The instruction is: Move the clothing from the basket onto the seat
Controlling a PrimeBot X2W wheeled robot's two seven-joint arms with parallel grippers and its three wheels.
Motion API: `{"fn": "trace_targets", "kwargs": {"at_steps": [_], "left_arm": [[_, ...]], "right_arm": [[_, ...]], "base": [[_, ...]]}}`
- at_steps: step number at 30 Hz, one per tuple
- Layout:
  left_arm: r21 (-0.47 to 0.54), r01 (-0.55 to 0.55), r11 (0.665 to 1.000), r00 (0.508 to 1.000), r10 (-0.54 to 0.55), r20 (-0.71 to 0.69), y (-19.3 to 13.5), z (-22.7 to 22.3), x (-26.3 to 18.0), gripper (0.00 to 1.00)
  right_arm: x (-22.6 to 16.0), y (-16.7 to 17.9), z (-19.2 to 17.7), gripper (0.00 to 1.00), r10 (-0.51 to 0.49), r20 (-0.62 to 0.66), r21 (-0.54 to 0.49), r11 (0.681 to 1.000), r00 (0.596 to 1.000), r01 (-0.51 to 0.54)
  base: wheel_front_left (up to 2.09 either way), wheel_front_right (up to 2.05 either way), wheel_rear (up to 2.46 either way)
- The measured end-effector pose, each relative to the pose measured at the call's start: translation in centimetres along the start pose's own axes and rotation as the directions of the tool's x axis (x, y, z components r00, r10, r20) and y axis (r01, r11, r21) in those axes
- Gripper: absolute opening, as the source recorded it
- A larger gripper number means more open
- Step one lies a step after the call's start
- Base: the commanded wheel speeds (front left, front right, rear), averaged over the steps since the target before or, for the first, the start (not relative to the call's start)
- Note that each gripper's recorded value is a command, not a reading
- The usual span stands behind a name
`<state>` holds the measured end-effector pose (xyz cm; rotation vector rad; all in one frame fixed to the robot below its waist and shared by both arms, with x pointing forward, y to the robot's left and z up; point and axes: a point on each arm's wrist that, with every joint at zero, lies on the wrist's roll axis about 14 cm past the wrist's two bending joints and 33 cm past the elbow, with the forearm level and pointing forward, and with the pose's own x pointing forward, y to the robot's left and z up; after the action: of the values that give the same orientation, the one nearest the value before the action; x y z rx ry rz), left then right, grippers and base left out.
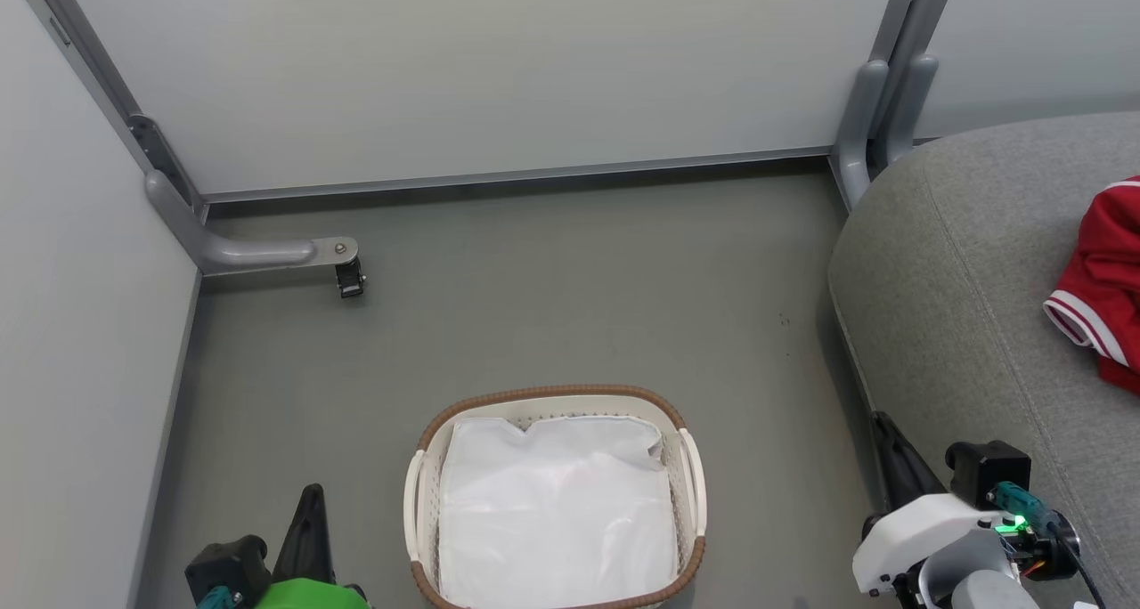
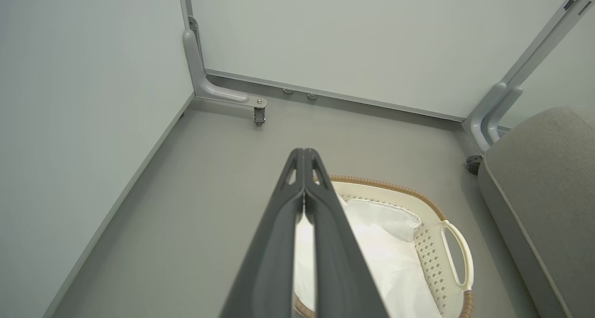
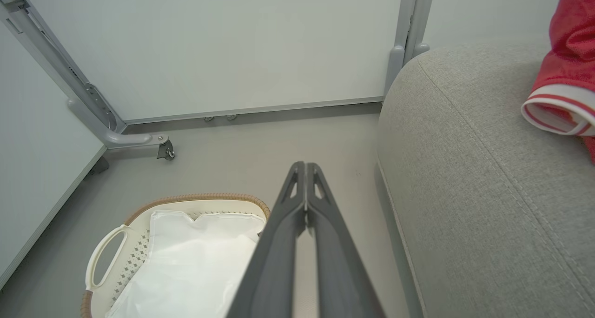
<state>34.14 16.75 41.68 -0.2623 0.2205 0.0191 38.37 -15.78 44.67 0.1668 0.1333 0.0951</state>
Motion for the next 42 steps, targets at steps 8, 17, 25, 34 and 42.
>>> {"fn": "trace_targets", "kwargs": {"at_steps": [8,17,25,34,42], "left_arm": [[-0.142,-0.029,0.989,1.0,0.028,-0.007,0.6,0.4,0.2,0.0],[-0.292,-0.052,0.955,0.999,0.051,-0.011,1.1,0.9,0.4,0.0],[-0.404,-0.049,0.913,0.999,0.053,-0.001,1.2,1.8,0.8,0.0],[-0.512,-0.046,0.858,0.999,0.054,0.001,1.4,2.4,1.1,0.0],[-0.598,-0.026,0.801,0.999,0.046,0.018,1.3,3.3,1.4,0.0]], "right_arm": [[0.1,-0.7,0.7,0.0,-0.039,0.013,0.155,0.987,0.999,0.037],[0.1,-1.2,1.4,0.0,-0.07,0.02,0.311,0.949,0.997,0.06],[0.2,-1.6,1.8,0.0,-0.087,0.024,0.431,0.9,0.996,0.069],[0.1,-2.0,2.2,0.0,-0.103,0.025,0.544,0.836,0.994,0.073],[0.0,-2.3,2.5,0.0,-0.109,0.025,0.632,0.772,0.994,0.068]], "base": [[0.0,0.0,0.0],[0.0,0.0,0.0],[0.0,0.0,0.0],[0.0,0.0,0.0],[0.0,0.0,0.0]]}}
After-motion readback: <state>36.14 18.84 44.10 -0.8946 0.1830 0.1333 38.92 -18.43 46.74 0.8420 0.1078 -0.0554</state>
